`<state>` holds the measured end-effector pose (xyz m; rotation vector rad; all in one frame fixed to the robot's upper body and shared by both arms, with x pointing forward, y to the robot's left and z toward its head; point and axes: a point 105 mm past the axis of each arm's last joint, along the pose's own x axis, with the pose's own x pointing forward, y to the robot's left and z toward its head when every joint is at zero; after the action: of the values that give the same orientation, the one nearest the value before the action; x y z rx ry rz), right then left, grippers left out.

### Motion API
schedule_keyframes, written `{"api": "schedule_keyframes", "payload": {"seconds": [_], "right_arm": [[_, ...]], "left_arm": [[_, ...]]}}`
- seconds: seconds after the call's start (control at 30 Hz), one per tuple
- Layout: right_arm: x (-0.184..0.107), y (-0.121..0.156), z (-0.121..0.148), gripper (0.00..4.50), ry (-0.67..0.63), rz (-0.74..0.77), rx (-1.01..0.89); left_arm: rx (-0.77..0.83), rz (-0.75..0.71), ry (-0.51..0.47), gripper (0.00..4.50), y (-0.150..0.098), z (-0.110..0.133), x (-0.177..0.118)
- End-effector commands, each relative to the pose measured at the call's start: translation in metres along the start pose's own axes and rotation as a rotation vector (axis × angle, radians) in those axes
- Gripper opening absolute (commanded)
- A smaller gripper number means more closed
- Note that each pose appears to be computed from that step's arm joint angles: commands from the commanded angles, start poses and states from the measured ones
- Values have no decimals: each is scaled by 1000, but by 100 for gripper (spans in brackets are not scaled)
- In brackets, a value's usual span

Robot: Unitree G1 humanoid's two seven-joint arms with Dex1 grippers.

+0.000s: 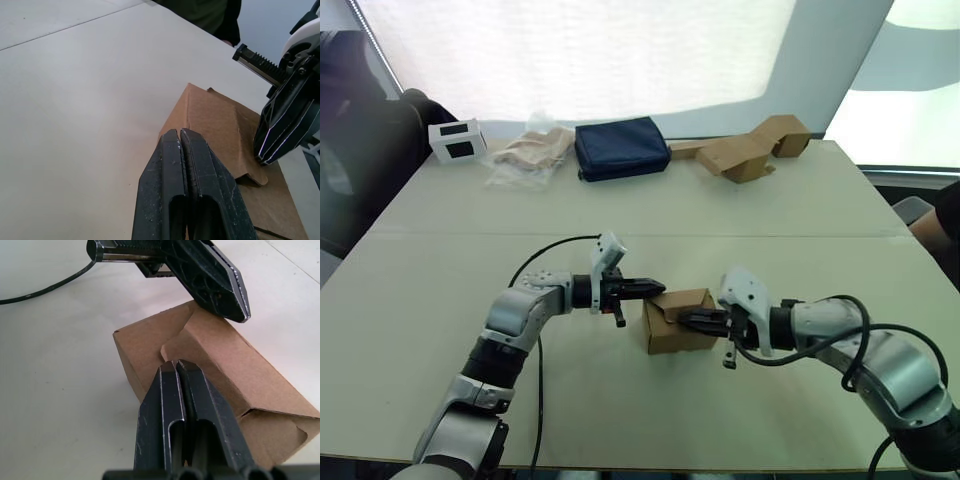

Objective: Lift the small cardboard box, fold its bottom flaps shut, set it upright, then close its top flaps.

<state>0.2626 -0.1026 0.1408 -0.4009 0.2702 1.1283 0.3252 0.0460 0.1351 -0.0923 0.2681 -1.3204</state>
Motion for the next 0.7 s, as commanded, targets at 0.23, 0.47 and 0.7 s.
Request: {"api": "schedule_keyframes", "payload": {"seconds": [0.23, 0.47, 0.7], "right_arm": [[5, -11, 6, 0, -12, -49, -63], [6, -6, 9, 0, -28, -28, -50], [-1, 5, 9, 0, -23, 37, 1]], "left_arm": [[12, -31, -10, 2, -9, 5, -1], [87, -35, 52, 2, -11, -1, 1], [224, -29, 153, 2, -9, -13, 2]]}}
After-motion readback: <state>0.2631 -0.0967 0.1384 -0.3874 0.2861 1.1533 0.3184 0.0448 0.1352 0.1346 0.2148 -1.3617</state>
